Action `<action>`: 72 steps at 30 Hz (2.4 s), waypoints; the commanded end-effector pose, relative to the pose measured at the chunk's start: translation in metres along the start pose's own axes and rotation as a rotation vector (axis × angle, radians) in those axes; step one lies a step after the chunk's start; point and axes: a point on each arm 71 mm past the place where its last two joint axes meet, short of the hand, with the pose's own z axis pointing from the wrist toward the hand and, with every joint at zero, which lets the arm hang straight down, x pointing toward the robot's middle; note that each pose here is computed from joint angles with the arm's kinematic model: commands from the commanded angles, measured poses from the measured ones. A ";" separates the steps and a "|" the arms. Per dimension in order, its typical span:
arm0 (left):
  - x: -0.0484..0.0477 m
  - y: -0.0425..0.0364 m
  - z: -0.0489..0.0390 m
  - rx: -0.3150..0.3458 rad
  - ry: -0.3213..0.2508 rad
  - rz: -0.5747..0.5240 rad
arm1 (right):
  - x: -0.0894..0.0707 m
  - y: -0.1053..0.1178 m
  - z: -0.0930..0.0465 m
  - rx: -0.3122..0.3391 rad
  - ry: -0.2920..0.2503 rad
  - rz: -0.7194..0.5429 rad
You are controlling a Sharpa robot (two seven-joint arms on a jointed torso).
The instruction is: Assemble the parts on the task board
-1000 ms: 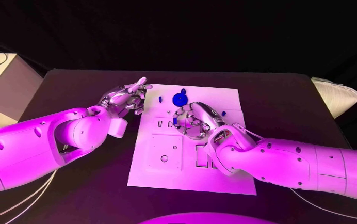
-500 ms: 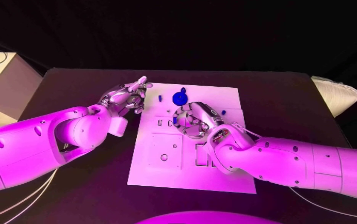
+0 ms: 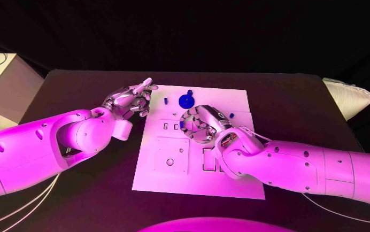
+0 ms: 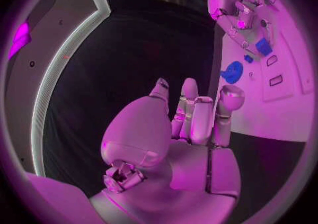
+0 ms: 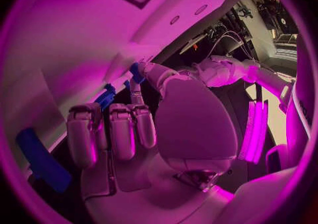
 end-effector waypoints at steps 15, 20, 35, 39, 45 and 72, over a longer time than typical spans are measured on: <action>0.0006 -0.0010 0.0007 0.004 0.007 -0.006 | 0.001 0.004 -0.001 -0.024 0.007 -0.023; 0.0007 -0.0009 0.0008 0.002 0.008 -0.006 | 0.002 0.004 -0.001 -0.024 0.009 -0.023; 0.0011 -0.0007 0.0006 0.000 0.010 -0.006 | 0.003 0.002 -0.001 -0.010 0.029 -0.032; 0.0011 -0.0007 0.0006 0.000 0.010 -0.005 | 0.003 0.001 -0.001 -0.007 0.034 -0.034; 0.0011 -0.0007 0.0007 0.000 0.010 -0.005 | 0.004 0.001 0.000 -0.004 0.037 -0.038; 0.0002 -0.0006 0.0007 -0.003 0.010 -0.005 | 0.004 0.002 -0.001 -0.004 0.036 -0.032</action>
